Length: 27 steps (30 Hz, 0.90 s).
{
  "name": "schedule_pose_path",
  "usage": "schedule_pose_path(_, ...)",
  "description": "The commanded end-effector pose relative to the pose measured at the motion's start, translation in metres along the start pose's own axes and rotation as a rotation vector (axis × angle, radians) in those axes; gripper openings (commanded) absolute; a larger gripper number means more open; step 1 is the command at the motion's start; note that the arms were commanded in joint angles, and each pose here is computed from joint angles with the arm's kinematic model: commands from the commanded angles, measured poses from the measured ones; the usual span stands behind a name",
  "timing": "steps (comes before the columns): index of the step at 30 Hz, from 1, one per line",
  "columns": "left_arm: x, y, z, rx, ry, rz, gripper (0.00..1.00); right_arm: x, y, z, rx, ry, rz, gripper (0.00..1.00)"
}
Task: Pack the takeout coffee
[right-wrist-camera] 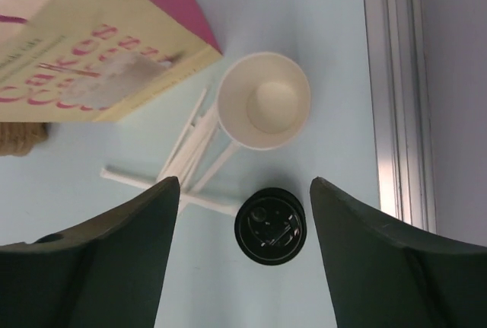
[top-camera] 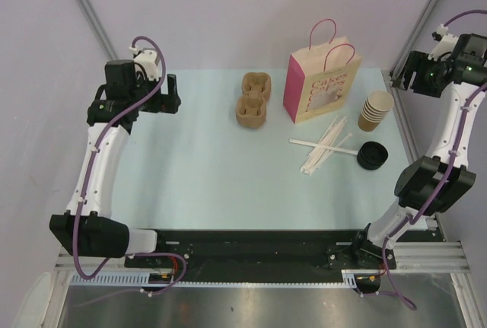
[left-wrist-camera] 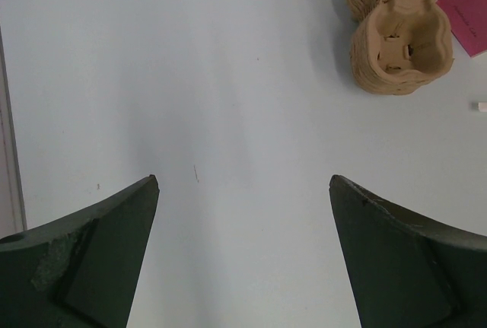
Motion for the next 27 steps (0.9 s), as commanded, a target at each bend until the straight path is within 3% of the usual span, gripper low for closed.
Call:
schedule_pose_path(1,-0.005,-0.003,0.008,-0.048,0.003,-0.029,0.99,-0.018,-0.021,-0.01,0.121,-0.036,-0.079,0.67)
schedule_pose_path(7,-0.006,-0.008,-0.001,-0.035,0.011,-0.032,1.0,-0.033,-0.054,-0.014,0.196,-0.044,-0.115,0.46)
schedule_pose_path(27,-0.007,-0.015,-0.007,-0.017,0.016,-0.049,1.0,-0.051,-0.114,-0.023,0.262,-0.043,-0.161,0.35)
Point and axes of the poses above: each gripper's point midway between its finger pads, its own y axis back along the fingers, its own x axis along the line the jaws close on, z = x × y, the point moved 8 cm from there along y, back along the fingers, and after that the axes turned 6 degrees about -y, right-handed, at the moved point
